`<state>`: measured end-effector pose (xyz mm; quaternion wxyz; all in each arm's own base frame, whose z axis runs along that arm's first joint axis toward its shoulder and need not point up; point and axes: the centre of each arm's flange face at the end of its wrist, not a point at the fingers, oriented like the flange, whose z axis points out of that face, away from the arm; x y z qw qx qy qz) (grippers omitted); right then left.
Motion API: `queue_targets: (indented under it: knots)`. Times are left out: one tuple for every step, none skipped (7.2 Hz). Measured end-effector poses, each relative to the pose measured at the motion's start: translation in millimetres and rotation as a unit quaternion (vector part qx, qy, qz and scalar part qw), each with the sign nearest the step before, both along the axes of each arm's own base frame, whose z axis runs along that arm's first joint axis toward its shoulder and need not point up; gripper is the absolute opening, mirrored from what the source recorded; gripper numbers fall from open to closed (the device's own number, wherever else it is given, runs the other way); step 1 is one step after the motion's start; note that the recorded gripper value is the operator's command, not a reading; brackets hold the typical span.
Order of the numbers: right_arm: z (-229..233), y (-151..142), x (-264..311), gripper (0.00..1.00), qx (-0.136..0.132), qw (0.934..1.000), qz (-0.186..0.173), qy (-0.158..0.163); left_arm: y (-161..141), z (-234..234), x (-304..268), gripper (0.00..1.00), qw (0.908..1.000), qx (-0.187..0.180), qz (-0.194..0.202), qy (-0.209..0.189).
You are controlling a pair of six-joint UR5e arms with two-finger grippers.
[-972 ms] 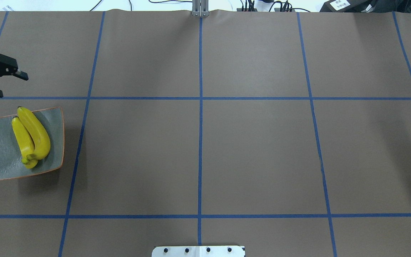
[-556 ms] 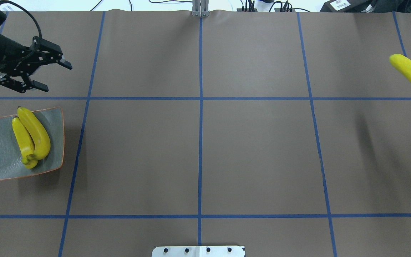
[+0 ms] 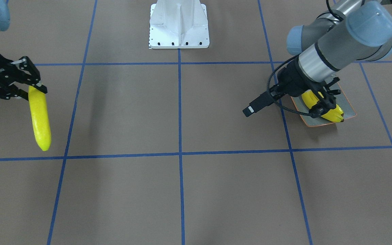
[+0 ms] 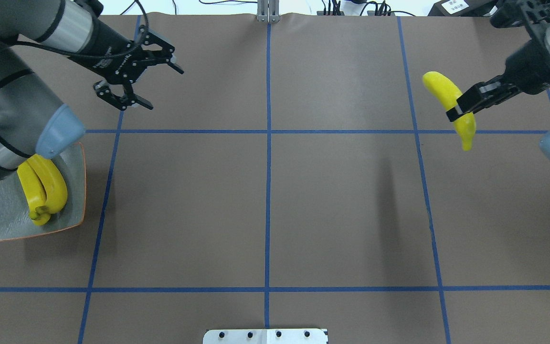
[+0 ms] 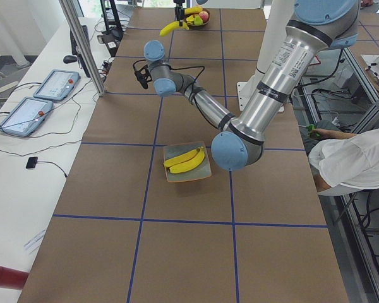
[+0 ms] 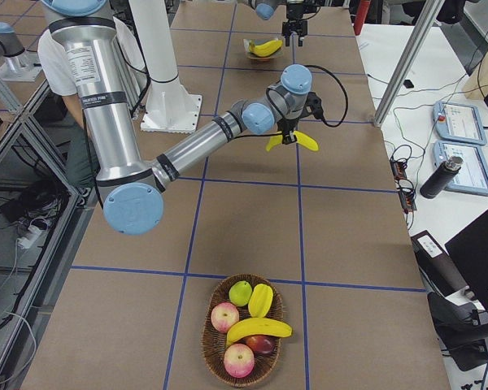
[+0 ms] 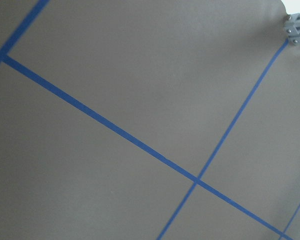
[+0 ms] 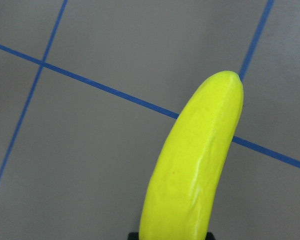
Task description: Transfer all bananas from basket to plate
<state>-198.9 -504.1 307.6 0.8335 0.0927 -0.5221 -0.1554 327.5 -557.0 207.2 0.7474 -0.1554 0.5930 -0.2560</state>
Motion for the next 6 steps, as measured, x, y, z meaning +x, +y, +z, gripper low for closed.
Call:
queue_targets:
  knots:
    - [-25,8,-27,0.0,-0.009,0.9998,-0.007,-0.016,1,-29,23,1.0,0.9999,-0.006,0.008,0.012]
    - [-43,20,-55,0.0,-0.018,0.9991,-0.015,-0.035,0,-56,42,1.0,0.9996,-0.011,0.014,0.021]
    - [-60,29,-79,0.0,-0.029,0.9979,-0.018,-0.054,-1,-78,59,1.0,0.9994,-0.013,0.014,0.028]
    - [-75,33,-95,0.0,-0.036,0.9969,-0.018,-0.067,4,-94,75,1.0,0.9993,-0.014,0.009,0.032]
    - [-86,33,-107,0.0,-0.037,0.9965,-0.016,-0.073,11,-106,89,1.0,0.9992,-0.014,0.007,0.037]
    - [-96,31,-114,0.0,-0.036,0.9963,-0.013,-0.077,18,-114,99,1.0,0.999,-0.011,0.007,0.043]
